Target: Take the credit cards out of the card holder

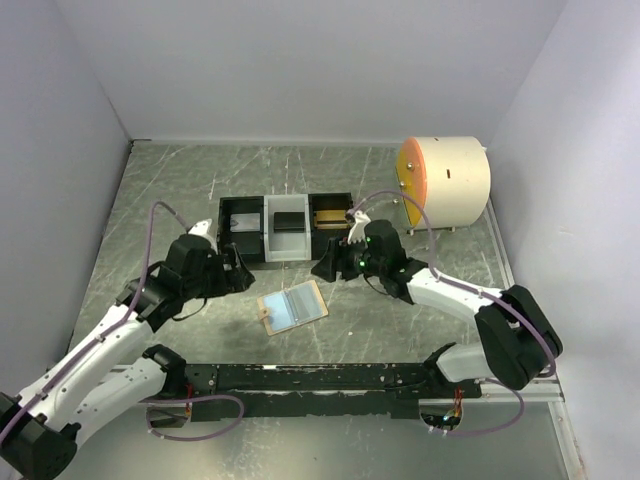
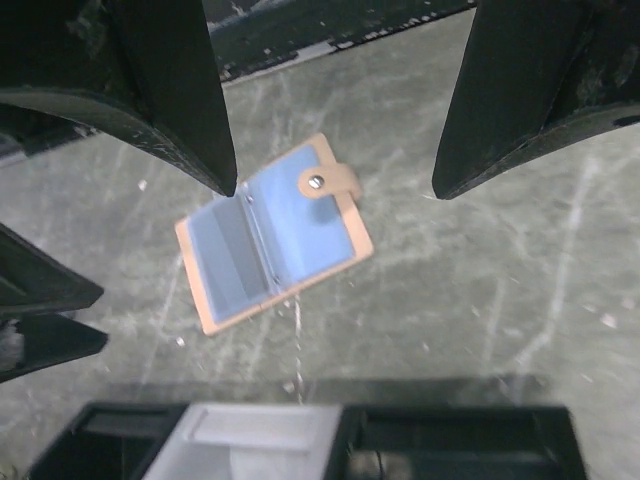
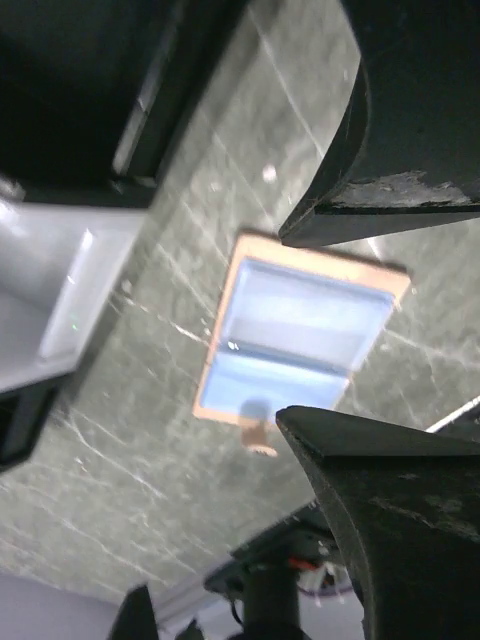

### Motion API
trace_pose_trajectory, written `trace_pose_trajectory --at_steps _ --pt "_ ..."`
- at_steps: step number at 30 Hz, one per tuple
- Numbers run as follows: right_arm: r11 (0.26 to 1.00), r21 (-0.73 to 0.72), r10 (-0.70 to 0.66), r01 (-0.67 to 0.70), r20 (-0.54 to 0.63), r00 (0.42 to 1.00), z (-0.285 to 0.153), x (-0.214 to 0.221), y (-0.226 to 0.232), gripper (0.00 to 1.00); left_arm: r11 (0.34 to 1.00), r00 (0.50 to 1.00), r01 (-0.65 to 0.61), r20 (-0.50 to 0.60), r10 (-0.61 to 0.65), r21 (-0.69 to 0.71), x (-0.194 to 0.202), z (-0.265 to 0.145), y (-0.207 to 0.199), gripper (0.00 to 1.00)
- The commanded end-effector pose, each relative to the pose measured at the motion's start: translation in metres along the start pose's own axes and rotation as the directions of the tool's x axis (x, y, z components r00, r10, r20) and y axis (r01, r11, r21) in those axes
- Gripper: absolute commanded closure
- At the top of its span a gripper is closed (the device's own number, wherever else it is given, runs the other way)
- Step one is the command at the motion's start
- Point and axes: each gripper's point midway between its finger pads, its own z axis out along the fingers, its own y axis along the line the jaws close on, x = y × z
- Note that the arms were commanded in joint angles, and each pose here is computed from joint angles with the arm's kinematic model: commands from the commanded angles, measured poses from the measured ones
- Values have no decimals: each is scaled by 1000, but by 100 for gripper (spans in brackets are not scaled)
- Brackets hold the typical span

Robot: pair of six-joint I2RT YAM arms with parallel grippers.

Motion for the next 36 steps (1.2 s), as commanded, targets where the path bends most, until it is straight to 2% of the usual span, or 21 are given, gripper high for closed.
trace_pose_trajectory --at_steps 1,7,12,22,30,36 --pt "984 -128 117 -125 -72 991 -2 20 44 34 965 984 170 -93 -154 202 24 2 -34 11" --pt "991 13 137 -137 -133 982 5 65 43 37 958 955 250 -198 -220 141 71 12 -23 14" --pt "984 97 160 -150 -111 981 8 66 30 41 963 952 246 -215 -218 110 94 15 -27 14" --pt "980 118 178 -160 -171 969 11 82 25 48 981 951 193 -249 -184 16 121 31 -32 22" --pt "982 110 172 -152 -198 965 13 90 23 55 982 951 187 -247 -186 -20 129 40 -31 34" --pt "981 129 172 -147 -210 962 17 94 19 55 978 949 207 -241 -202 -2 132 47 -35 38"
